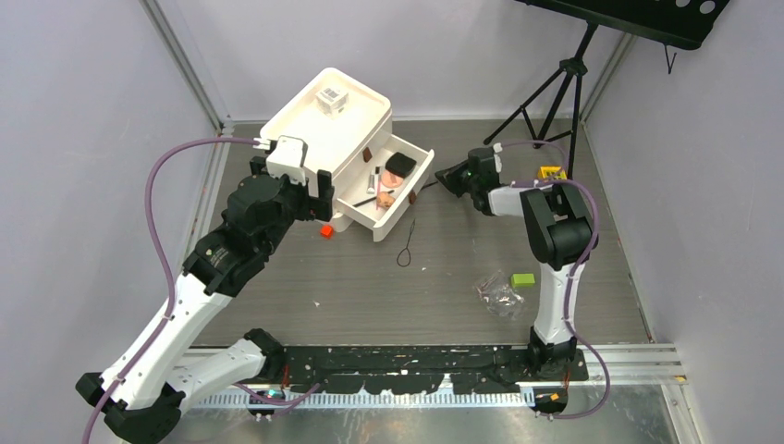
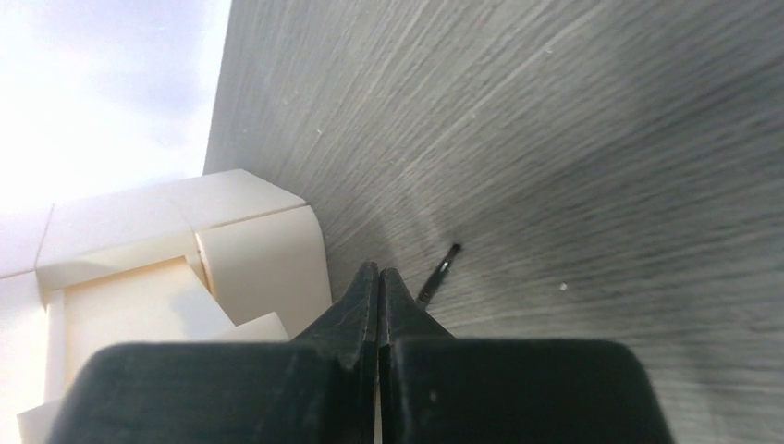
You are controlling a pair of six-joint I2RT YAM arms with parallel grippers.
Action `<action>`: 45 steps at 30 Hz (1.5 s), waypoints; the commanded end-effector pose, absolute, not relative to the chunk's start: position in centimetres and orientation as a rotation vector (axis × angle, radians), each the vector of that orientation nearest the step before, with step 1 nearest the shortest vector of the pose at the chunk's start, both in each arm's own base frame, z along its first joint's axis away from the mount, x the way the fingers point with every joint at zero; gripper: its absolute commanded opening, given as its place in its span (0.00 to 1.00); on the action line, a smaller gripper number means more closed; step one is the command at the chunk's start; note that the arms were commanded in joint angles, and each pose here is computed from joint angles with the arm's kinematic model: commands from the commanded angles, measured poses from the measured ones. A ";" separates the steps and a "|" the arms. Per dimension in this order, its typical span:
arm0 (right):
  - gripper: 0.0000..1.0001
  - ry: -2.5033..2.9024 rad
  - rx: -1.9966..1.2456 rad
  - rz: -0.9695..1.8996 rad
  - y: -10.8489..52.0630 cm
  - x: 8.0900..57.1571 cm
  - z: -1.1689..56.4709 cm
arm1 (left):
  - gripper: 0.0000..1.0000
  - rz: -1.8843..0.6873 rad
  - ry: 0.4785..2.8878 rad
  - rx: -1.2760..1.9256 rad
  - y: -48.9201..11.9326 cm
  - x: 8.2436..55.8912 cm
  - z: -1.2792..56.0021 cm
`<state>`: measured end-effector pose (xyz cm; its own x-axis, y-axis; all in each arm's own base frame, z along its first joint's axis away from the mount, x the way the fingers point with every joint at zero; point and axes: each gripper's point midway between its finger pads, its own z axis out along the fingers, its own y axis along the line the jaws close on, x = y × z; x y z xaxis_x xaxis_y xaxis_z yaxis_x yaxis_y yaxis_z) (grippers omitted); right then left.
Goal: Organize the makeup
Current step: Move the makeup brush to the center of the board.
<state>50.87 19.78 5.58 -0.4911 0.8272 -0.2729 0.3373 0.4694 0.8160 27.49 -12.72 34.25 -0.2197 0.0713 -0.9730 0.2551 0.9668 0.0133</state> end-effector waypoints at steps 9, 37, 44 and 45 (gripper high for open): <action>0.00 1.932 1.000 1.133 23.5 52.9 7.2 | 0.92 -0.157 1.761 0.228 -12.3 27.6 35.2; 0.00 2.099 0.969 0.905 26.9 50.3 4.5 | 0.92 -0.155 1.756 0.226 -12.0 27.4 35.3; 0.00 2.268 0.837 0.772 26.0 47.1 3.4 | 0.92 -0.153 1.756 0.225 -11.9 27.4 35.3; 0.00 2.296 0.815 0.783 26.1 46.4 3.2 | 0.92 -0.154 1.757 0.226 -12.0 27.4 35.3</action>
